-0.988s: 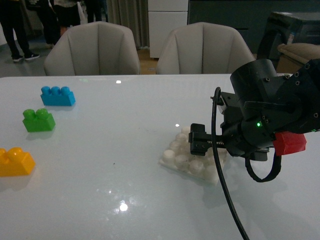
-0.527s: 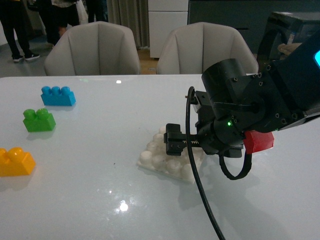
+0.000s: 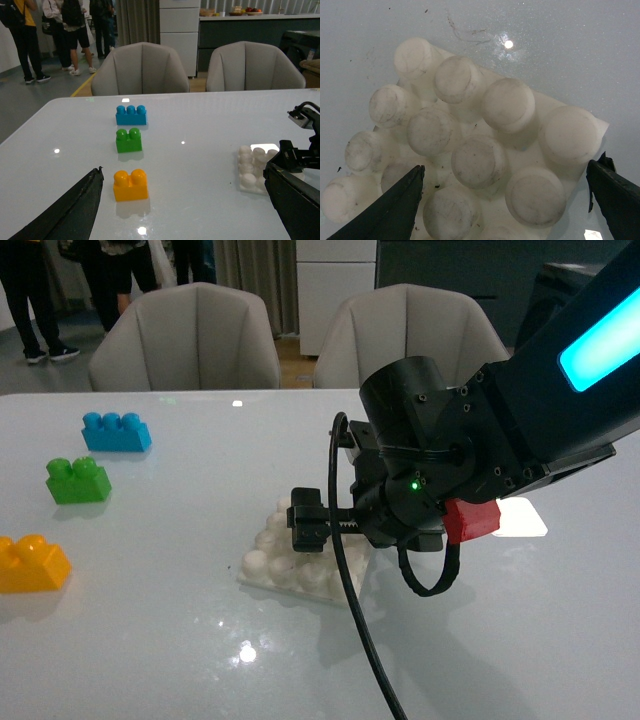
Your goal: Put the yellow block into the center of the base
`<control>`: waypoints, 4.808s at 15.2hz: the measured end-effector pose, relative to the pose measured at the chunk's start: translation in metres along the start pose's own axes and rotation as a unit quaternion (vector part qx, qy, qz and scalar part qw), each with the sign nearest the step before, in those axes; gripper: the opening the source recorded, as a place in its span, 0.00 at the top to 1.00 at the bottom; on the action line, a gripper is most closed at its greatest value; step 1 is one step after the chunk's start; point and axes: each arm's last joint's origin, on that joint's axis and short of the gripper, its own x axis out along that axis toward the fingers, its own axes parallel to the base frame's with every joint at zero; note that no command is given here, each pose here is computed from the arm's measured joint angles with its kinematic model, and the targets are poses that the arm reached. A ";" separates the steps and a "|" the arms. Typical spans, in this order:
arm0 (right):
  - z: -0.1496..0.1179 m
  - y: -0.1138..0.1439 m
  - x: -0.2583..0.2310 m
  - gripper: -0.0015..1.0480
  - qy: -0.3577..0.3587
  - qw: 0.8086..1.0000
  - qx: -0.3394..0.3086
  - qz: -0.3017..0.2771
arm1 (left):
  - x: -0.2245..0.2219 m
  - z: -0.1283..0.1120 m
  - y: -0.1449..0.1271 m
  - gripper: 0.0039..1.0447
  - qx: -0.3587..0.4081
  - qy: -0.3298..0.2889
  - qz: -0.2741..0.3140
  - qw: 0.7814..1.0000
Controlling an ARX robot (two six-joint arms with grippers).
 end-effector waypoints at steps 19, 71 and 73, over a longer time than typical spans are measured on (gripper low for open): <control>-0.017 -0.061 -0.233 0.06 -0.288 0.955 0.063 -0.001 | 0.000 0.000 0.000 0.06 0.000 0.000 0.000 1.000; -0.209 -0.068 -0.335 0.06 -0.443 0.876 -0.065 -0.180 | 0.065 0.019 -0.007 0.06 -0.024 0.115 0.029 0.993; -0.209 -0.068 -0.335 0.06 -0.443 0.876 -0.065 -0.180 | 0.113 0.021 -0.002 0.06 -0.019 0.119 0.015 0.993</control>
